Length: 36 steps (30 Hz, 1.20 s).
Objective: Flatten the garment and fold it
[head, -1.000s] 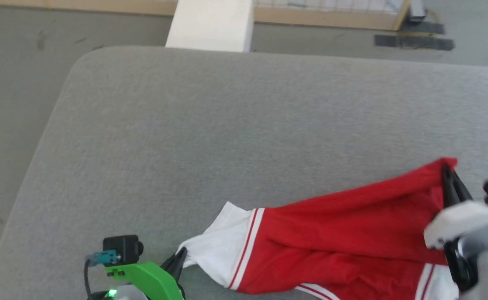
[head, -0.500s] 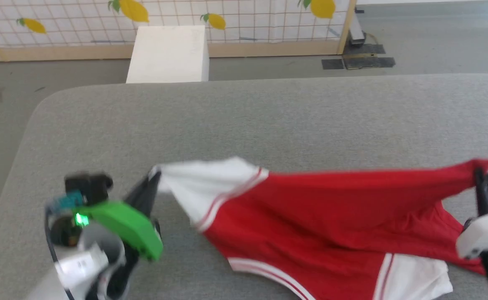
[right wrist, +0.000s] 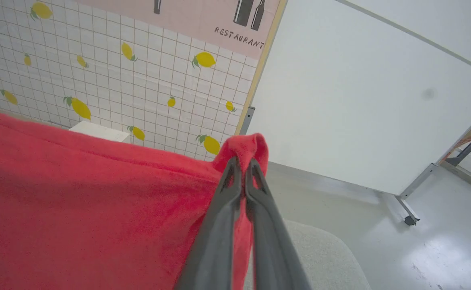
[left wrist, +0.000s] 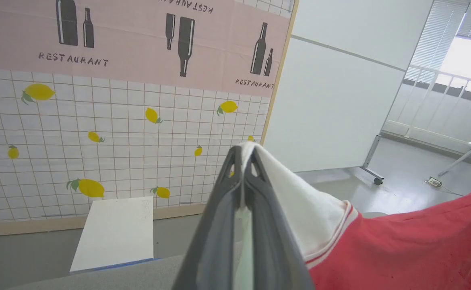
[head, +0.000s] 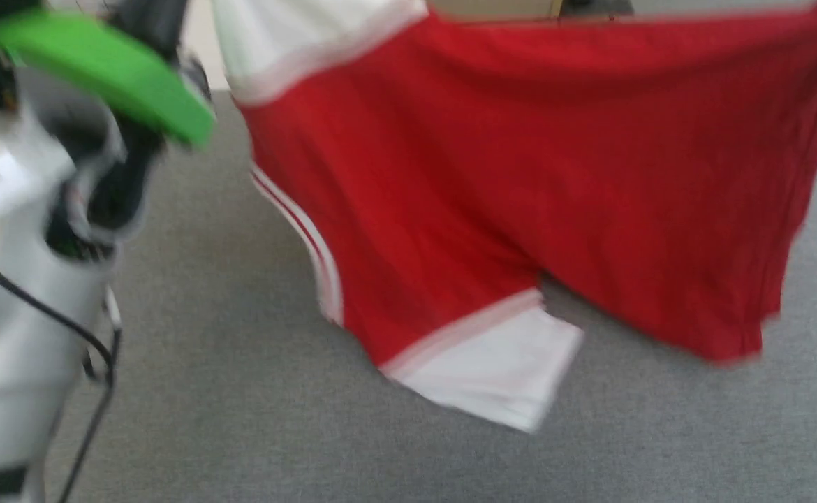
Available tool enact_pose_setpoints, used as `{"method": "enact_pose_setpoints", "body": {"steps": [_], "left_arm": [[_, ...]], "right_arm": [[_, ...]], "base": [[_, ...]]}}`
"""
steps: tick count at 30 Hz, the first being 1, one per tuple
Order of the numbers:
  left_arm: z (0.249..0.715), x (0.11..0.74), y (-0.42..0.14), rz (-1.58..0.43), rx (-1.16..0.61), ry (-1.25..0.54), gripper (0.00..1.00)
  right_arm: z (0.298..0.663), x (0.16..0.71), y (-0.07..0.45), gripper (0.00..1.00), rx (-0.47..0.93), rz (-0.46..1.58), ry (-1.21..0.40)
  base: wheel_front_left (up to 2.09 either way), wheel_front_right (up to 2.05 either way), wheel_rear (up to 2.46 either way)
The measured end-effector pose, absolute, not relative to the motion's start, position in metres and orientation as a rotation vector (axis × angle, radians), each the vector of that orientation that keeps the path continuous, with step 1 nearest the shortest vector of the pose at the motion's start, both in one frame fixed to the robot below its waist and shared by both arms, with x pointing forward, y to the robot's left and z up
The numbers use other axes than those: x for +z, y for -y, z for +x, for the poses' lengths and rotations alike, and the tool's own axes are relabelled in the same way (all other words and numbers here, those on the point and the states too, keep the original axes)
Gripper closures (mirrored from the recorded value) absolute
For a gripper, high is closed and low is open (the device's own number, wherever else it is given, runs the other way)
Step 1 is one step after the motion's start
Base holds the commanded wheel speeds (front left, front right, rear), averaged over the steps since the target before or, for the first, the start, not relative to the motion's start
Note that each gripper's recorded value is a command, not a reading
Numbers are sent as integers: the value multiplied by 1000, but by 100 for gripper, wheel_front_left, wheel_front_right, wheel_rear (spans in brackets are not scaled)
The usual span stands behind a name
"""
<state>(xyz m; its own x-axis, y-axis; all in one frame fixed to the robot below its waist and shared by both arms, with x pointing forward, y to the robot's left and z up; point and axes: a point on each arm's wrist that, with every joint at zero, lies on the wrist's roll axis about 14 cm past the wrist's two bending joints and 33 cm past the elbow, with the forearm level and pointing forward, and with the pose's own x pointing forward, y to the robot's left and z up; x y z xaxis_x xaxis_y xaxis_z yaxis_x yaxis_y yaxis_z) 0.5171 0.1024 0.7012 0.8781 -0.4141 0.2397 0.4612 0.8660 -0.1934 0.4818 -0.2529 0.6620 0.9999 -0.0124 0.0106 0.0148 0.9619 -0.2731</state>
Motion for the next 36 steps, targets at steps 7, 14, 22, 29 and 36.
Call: {"method": "enact_pose_setpoints", "body": {"steps": [7, 14, 22, 29, 36], "left_arm": [[588, 751, -111, -222, -397, 327, 100], [644, 785, -129, -213, -302, 526, 100], [677, 770, -140, -214, -258, 685, 100], [689, 645, -138, -135, -273, 358, 100], [609, 476, -149, -87, -295, -192, 100]], "right_arm": [[561, 697, 234, 100, 21, -322, 51], [630, 715, 227, 100, -24, -350, 146], [672, 678, 228, 100, -50, -347, 202], [659, 565, 230, 100, -10, -255, -25], [582, 463, 226, 100, 29, -108, -300]], "base": [[0, 0, 0], [0, 0, 0], [0, 0, 0], [0, 0, 0], [0, 0, 0]]}}
